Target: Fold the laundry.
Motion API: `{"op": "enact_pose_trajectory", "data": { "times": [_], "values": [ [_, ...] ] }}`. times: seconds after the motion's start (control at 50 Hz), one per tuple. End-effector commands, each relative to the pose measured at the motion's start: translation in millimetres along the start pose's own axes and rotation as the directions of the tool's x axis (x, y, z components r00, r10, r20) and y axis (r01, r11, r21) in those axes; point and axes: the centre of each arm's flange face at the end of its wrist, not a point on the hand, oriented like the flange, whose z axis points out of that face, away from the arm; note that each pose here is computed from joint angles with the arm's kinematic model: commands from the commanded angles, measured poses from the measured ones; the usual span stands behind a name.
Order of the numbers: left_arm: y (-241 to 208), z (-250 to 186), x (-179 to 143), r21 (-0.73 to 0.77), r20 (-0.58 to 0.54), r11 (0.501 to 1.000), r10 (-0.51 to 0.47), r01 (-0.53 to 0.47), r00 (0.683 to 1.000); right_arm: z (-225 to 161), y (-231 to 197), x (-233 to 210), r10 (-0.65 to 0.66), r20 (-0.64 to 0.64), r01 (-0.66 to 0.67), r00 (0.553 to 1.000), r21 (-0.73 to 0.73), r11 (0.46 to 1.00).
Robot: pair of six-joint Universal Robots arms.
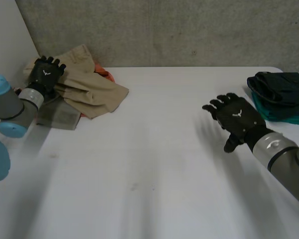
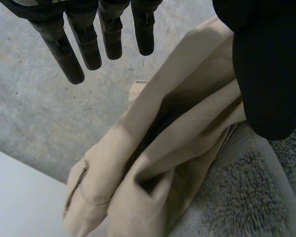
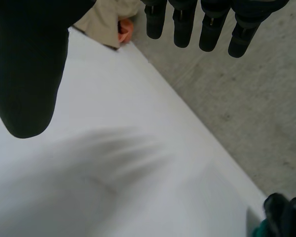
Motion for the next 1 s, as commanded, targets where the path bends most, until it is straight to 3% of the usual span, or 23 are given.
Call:
{"op": "enact_pose_trajectory", "data": {
  "times": [0.02, 0.18, 0.32, 0.4, 0.48, 0.5, 0.54, 0.58, 0.62, 0.68, 0.7, 0.76, 0.8, 0.86, 0.9, 1.0],
  "values": [
    [1.5, 7.5, -0.4, 0.095, -0.027, 0.989, -0.113, 0.115, 0.993, -9.1, 14.0, -12.9, 0.024, 0.030, -0.022, 0.999, -0.048, 0.999],
    [-15.5, 5.3, -9.8, 0.067, 0.083, 0.989, -0.141, 0.135, 0.987, -9.9, 20.3, -3.7, 0.033, 0.001, -0.033, 0.999, -0.068, 0.997],
    [-136.2, -22.1, -43.9, 0.267, 0.117, 0.954, -0.175, 0.139, 0.978, -8.8, 14.4, 2.1, 0.022, -0.015, -0.023, 1.000, -0.049, 0.999],
    [-205.2, -51.2, -34.7, 0.381, 0.018, 0.880, -0.314, 0.284, 0.949, -7.7, 9.9, 5.7, 0.014, -0.026, -0.015, 1.000, -0.035, 0.999],
    [-261.1, -86.4, -18.7, 0.422, -0.127, 0.780, -0.454, 0.462, 0.882, -6.6, -0.2, 14.1, -0.001, -0.053, 0.001, 0.999, -0.005, 1.000],
    [-280.3, -102.7, -13.2, 0.423, -0.187, 0.733, -0.504, 0.533, 0.843, -6.6, -2.1, 15.6, -0.005, -0.060, 0.005, 0.998, 0.000, 1.000],
    [-291.4, -116.0, -3.0, 0.405, -0.241, 0.700, -0.539, 0.588, 0.807, -6.5, -6.2, 18.6, -0.011, -0.071, 0.012, 0.997, 0.011, 1.000],
    [-304.6, -137.2, 21.2, 0.359, -0.329, 0.657, -0.575, 0.663, 0.749, -6.4, -9.1, 20.9, -0.014, -0.080, 0.015, 0.997, 0.019, 1.000],
    [-311.3, -157.1, 56.7, 0.292, -0.417, 0.637, -0.586, 0.713, 0.694, -5.9, -10.1, 21.8, -0.016, -0.082, 0.017, 0.996, 0.022, 1.000],
    [-316.5, -174.9, 93.1, 0.221, -0.487, 0.634, -0.587, 0.741, 0.647, -5.2, -11.4, 23.2, -0.018, -0.087, 0.020, 0.996, 0.026, 0.999],
    [-309.4, -180.0, 119.5, 0.161, -0.517, 0.645, -0.589, 0.747, 0.621, -5.2, -11.4, 23.2, -0.018, -0.087, 0.020, 0.996, 0.026, 0.999],
    [-285.1, -188.0, 175.2, 0.025, -0.557, 0.693, -0.588, 0.720, 0.586, -4.9, -11.6, 22.7, -0.018, -0.088, 0.020, 0.996, 0.025, 0.999],
    [-271.8, -191.6, 194.9, -0.032, -0.561, 0.727, -0.581, 0.686, 0.590, -5.1, -11.5, 23.6, -0.017, -0.098, 0.019, 0.995, 0.016, 1.000],
    [-253.8, -192.9, 210.4, -0.105, -0.544, 0.792, -0.552, 0.602, 0.632, -5.3, -9.3, 25.1, -0.014, -0.116, 0.014, 0.993, -0.004, 1.000],
    [-249.5, -197.4, 213.2, -0.142, -0.539, 0.831, -0.521, 0.538, 0.662, -5.4, -8.8, 25.9, -0.013, -0.125, 0.012, 0.992, -0.009, 1.000],
    [-267.4, -205.8, 193.5, -0.149, -0.538, 0.856, -0.490, 0.495, 0.686, -7.8, -7.2, 25.3, -0.004, -0.124, -0.001, 0.992, -0.039, 0.999]
  ]
}}
